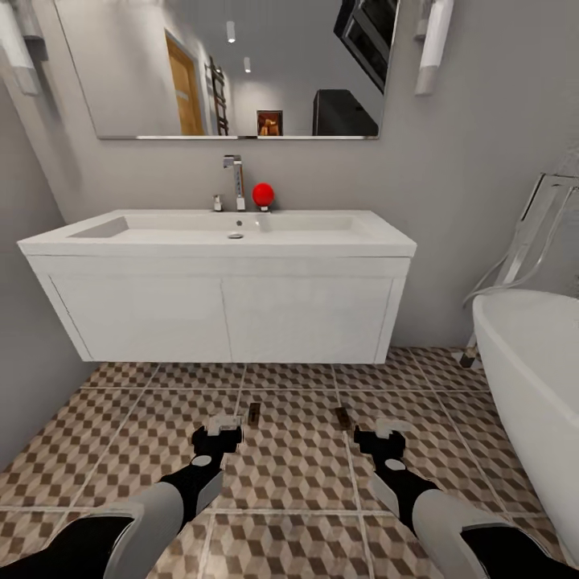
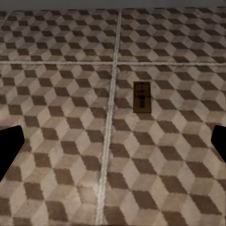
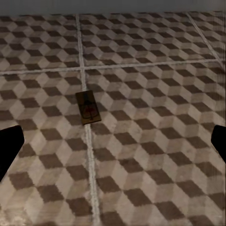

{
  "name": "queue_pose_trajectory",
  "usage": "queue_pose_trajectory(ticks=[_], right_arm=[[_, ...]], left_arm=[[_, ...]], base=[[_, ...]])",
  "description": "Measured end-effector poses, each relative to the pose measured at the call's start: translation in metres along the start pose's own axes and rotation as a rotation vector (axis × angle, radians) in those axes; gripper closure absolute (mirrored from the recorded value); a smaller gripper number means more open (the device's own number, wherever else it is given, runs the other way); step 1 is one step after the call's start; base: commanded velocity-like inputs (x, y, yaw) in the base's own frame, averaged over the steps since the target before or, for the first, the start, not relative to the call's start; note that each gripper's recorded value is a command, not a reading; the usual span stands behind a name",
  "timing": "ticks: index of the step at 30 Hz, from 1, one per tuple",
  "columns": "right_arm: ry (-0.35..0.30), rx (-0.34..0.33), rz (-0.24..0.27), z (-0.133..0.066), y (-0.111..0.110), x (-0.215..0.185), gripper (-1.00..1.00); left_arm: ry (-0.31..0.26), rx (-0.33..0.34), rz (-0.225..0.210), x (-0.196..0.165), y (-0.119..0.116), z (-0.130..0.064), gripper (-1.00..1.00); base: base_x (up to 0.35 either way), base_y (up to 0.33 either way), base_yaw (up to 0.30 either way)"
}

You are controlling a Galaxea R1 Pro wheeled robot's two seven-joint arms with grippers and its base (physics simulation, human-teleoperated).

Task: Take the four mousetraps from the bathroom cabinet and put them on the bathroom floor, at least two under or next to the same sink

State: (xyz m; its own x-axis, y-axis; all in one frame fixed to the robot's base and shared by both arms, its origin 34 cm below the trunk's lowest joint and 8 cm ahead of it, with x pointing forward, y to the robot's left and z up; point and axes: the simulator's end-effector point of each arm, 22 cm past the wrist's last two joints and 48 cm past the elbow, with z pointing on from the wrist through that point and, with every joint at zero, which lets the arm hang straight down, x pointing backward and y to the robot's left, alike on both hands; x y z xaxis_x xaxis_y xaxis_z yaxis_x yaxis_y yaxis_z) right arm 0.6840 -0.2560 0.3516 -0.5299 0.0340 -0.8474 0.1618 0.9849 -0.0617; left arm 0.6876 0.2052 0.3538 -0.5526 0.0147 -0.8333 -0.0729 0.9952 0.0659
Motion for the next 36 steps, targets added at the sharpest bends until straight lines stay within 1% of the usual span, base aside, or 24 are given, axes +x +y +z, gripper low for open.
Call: queue_pose_trajectory(ticks=[3,4,6,8,10,13,17,22,23,33,36], right_arm=[[0.026,0.012,-0.012,-0.004,-0.011,0.011,-1.00],[0.070,0.035,-0.022,-0.008,-0.028,0.032,-1.00],[0.069,0.044,-0.030,-0.009,-0.037,0.030,-1.00],[0.067,0.062,-0.035,-0.009,-0.050,0.027,-1.00],[0.067,0.069,-0.037,-0.011,-0.057,0.025,-1.00],[0.073,0.077,-0.041,-0.014,-0.064,0.024,-1.00],[0.092,0.084,-0.046,-0.020,-0.071,0.033,-1.00],[0.121,0.087,-0.053,-0.030,-0.076,0.047,-1.00],[0.158,0.088,-0.059,-0.035,-0.077,0.061,-1.00],[0.172,0.088,-0.062,-0.045,-0.079,0.058,-1.00],[0.190,0.089,-0.066,-0.051,-0.080,0.063,-1.00]], left_arm=[[-0.006,-0.013,-0.013,-0.005,0.009,-0.002,-1.00],[-0.002,-0.035,-0.031,-0.004,0.022,-0.002,-1.00],[-0.007,-0.045,-0.033,-0.007,0.030,-0.003,-1.00],[-0.005,-0.068,-0.044,-0.006,0.047,-0.004,-1.00],[0.003,-0.081,-0.059,0.000,0.055,-0.007,-1.00],[0.018,-0.089,-0.077,0.010,0.061,-0.013,-1.00],[0.036,-0.093,-0.098,0.024,0.064,-0.021,-1.00],[0.049,-0.087,-0.110,0.036,0.063,-0.030,-1.00],[0.072,-0.085,-0.114,0.054,0.064,-0.036,-1.00],[0.066,-0.091,-0.114,0.057,0.072,-0.049,-1.00],[0.084,-0.094,-0.110,0.064,0.074,-0.055,-1.00]], base=[[0.000,0.000,0.000],[0.000,0.000,0.000],[0.000,0.000,0.000],[0.000,0.000,0.000],[0.000,0.000,0.000],[0.000,0.000,0.000],[0.000,0.000,0.000],[0.000,0.000,0.000],[0.000,0.000,0.000],[0.000,0.000,0.000],[0.000,0.000,0.000]])
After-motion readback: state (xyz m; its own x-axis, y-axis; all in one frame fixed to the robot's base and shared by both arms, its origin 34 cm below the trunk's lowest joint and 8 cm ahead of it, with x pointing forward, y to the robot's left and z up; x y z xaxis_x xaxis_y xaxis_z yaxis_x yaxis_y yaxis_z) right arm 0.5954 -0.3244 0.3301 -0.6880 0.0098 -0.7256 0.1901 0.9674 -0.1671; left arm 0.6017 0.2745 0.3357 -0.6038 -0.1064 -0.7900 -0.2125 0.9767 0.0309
